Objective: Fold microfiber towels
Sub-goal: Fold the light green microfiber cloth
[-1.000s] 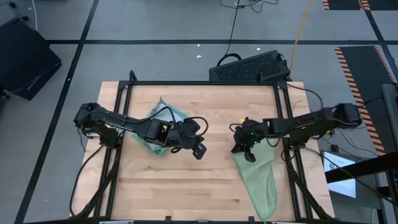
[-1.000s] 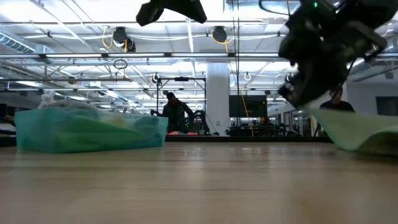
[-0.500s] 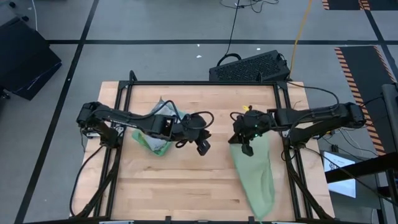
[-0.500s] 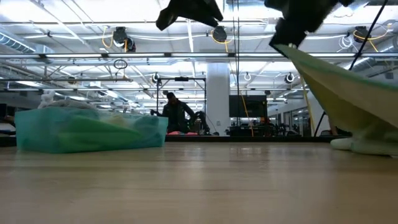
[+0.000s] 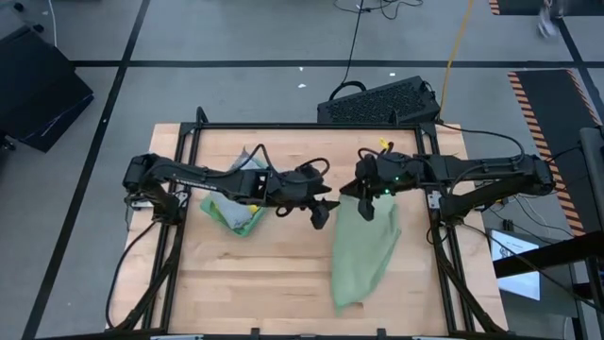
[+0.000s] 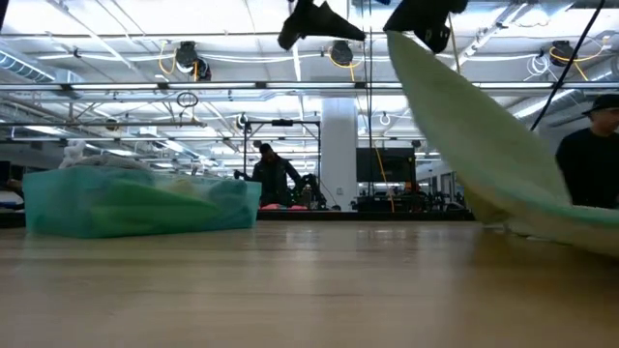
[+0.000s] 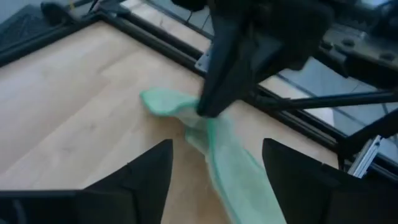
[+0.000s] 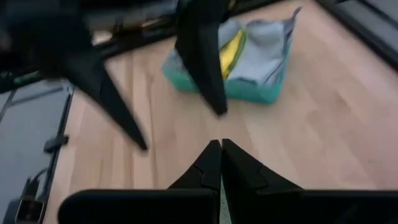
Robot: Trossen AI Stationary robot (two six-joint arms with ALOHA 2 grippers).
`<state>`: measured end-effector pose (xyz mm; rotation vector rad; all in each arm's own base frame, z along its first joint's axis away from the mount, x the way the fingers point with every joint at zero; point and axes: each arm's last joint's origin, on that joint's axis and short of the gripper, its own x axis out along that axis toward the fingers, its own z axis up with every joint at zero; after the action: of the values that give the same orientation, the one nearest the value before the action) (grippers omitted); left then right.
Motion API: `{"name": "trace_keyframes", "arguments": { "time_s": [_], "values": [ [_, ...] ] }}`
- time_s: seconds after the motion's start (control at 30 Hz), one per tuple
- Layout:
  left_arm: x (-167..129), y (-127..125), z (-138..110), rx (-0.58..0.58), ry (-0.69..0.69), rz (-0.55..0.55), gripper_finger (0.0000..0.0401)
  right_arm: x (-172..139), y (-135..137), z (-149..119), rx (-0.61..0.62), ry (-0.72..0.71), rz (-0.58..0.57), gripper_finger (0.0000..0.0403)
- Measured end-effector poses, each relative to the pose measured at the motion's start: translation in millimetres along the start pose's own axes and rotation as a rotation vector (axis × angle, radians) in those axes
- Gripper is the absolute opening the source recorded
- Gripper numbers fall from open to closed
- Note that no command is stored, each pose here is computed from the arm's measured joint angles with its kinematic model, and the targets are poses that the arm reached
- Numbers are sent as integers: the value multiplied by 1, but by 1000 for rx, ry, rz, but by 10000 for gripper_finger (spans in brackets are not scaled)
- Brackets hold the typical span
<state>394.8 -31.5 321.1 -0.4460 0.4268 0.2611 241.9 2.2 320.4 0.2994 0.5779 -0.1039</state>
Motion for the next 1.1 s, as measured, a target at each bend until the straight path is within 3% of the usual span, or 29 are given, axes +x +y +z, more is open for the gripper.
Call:
{"name": "trace_keyframes", "arguments": {
  "time_s": [0.37,0.47,0.63,0.67,0.9,1.1],
  "values": [
    [34,15,-1,50,-34,-28,242,-3,-2,17,80,-161,-46,0],
    [35,16,6,98,-76,-85,187,-4,0,21,82,-204,-28,0],
    [25,18,22,134,-141,-139,33,-10,1,24,83,-236,-10,0],
    [20,19,26,123,-147,-148,18,-13,1,24,87,-242,-8,0],
    [-20,20,44,151,-141,-167,5,-43,1,25,93,-281,63,58],
    [-51,16,50,164,-86,-282,4,-60,-4,5,102,-118,49,115]
  ]
}}
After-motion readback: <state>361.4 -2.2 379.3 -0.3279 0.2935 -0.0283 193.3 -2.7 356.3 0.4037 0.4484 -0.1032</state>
